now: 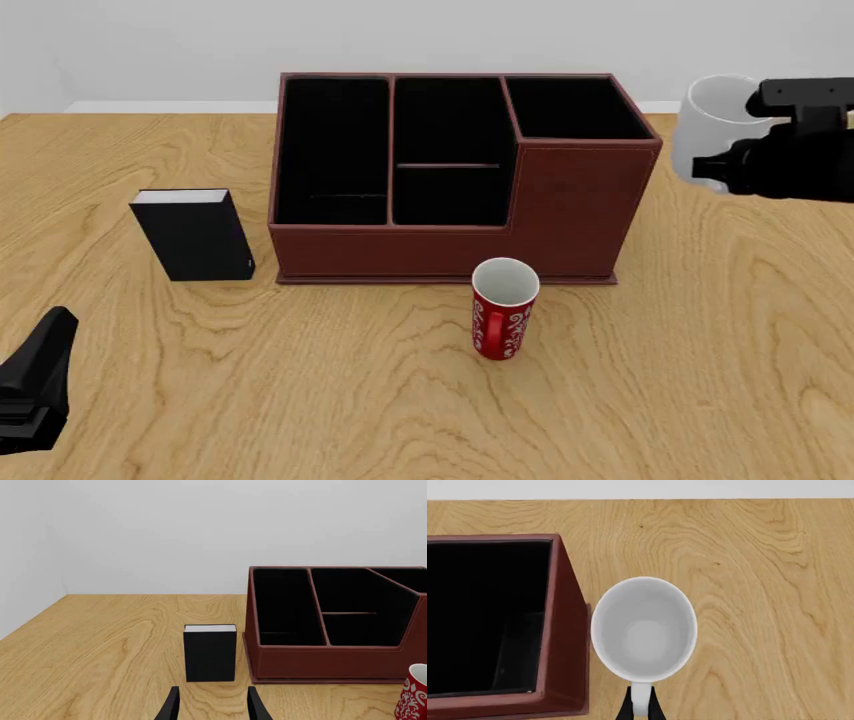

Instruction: Pick up the white mug and place it to the right of the caddy.

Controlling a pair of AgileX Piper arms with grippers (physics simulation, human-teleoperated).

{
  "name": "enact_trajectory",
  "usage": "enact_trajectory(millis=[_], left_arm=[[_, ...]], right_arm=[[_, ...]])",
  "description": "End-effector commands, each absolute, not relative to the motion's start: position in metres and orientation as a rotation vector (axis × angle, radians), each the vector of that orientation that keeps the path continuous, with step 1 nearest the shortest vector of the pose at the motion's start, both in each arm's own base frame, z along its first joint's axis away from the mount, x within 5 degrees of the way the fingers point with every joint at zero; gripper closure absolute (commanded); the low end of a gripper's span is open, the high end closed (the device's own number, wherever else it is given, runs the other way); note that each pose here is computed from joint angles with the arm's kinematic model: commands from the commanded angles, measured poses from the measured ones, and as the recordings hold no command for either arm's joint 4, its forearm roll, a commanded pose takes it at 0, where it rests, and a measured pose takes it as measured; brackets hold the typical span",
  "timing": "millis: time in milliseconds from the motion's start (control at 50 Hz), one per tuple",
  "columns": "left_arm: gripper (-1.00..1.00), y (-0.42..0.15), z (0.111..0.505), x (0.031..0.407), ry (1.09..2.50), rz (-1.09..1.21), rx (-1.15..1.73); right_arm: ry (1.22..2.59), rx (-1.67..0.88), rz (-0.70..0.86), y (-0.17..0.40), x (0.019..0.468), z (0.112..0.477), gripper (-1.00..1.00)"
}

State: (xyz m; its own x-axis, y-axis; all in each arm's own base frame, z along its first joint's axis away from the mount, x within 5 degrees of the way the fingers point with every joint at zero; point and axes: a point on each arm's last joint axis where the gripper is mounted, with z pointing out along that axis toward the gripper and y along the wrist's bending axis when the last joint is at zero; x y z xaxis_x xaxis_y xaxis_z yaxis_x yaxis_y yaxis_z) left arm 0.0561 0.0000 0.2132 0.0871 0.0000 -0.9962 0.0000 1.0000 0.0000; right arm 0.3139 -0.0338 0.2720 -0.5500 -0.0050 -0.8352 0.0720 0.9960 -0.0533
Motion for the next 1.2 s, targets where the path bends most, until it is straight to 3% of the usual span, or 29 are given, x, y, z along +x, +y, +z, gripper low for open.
enact_trajectory(millis=[20, 1200], left_arm=[[-1.0, 0.0, 0.213, 0.056, 1.484, 0.0, 0.0], [-1.0, 0.0, 0.213, 0.056, 1.484, 0.0, 0.0]], right_arm=[[2.16, 0.069, -0.09, -0.035, 0.315, 0.26, 1.0], [2.259, 0.071, -0.065, -0.03, 0.324, 0.204, 1.0]])
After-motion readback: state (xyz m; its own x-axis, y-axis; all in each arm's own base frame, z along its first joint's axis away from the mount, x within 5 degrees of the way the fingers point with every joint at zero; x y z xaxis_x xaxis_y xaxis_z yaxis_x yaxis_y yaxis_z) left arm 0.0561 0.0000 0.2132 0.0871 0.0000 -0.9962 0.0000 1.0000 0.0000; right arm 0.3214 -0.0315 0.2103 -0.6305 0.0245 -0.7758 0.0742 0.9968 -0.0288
